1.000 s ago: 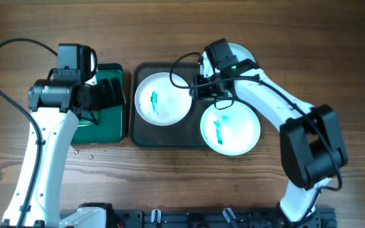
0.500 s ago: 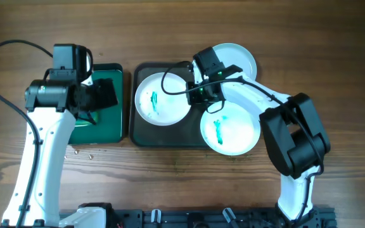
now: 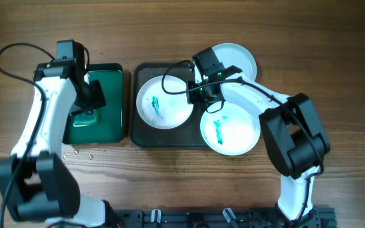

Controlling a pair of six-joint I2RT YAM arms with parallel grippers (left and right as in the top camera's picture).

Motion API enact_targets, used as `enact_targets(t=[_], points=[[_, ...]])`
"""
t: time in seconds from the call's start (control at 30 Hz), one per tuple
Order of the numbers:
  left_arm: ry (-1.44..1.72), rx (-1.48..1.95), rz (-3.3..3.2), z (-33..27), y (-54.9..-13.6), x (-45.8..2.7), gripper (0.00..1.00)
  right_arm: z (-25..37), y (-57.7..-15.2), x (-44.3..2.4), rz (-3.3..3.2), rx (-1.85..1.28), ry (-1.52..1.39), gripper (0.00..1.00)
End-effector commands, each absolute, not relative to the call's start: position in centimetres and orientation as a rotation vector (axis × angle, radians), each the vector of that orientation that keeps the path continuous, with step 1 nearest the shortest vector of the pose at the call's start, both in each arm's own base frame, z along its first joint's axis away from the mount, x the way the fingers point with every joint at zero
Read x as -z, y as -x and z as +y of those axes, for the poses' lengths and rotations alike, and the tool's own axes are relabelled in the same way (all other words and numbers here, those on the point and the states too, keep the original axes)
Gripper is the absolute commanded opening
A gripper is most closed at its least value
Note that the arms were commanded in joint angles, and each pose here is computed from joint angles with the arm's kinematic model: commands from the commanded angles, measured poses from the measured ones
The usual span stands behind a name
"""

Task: Clean dirty plates on tray and stack at the side
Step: 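Lower the left gripper into the green basin and grasp the sponge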

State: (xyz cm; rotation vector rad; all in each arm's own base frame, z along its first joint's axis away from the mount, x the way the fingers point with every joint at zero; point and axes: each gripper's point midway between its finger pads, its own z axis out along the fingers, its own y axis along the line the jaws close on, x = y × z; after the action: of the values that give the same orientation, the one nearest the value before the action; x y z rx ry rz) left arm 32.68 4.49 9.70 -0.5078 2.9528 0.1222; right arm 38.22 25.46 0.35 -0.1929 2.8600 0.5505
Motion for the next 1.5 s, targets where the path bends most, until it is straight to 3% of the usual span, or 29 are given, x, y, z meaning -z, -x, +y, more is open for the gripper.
enact_targets(t=[0.0, 0.23, 0.93, 1.07, 1.23, 1.3, 1.47], points=[[0.518, -0.180, 3.000, 6.5, -33.4, -6.7, 0.47, 24.5, -37.8, 1.2, 2.892, -0.479, 0.161, 0.04], [0.508, -0.271, 3.010, 8.4, -34.9, -3.1, 0.47, 24.6, -37.9, 1.1, 2.887, -0.481, 0.161, 0.04], [0.609, -0.391, 2.921, 10.2, -36.1, -3.0, 0.45, 24.6, -38.0, 1.1, 2.884, -0.484, 0.156, 0.04], [0.608, -0.394, 2.962, 10.1, -35.8, -1.5, 0.37, 24.6, -38.0, 1.1, 2.884, -0.484, 0.155, 0.04], [0.608, -0.384, 3.003, 9.8, -35.4, -0.1, 0.18, 24.6, -38.0, 1.1, 2.884, -0.484, 0.156, 0.04], [0.608, -0.384, 3.003, 9.8, -35.4, -0.1, 0.04, 24.6, -38.0, 1.1, 2.884, -0.485, 0.156, 0.04], [0.637, -0.384, 3.000, 9.8, -35.3, -0.7, 0.04, 24.7, -38.0, 1.1, 2.884, -0.486, 0.151, 0.04]])
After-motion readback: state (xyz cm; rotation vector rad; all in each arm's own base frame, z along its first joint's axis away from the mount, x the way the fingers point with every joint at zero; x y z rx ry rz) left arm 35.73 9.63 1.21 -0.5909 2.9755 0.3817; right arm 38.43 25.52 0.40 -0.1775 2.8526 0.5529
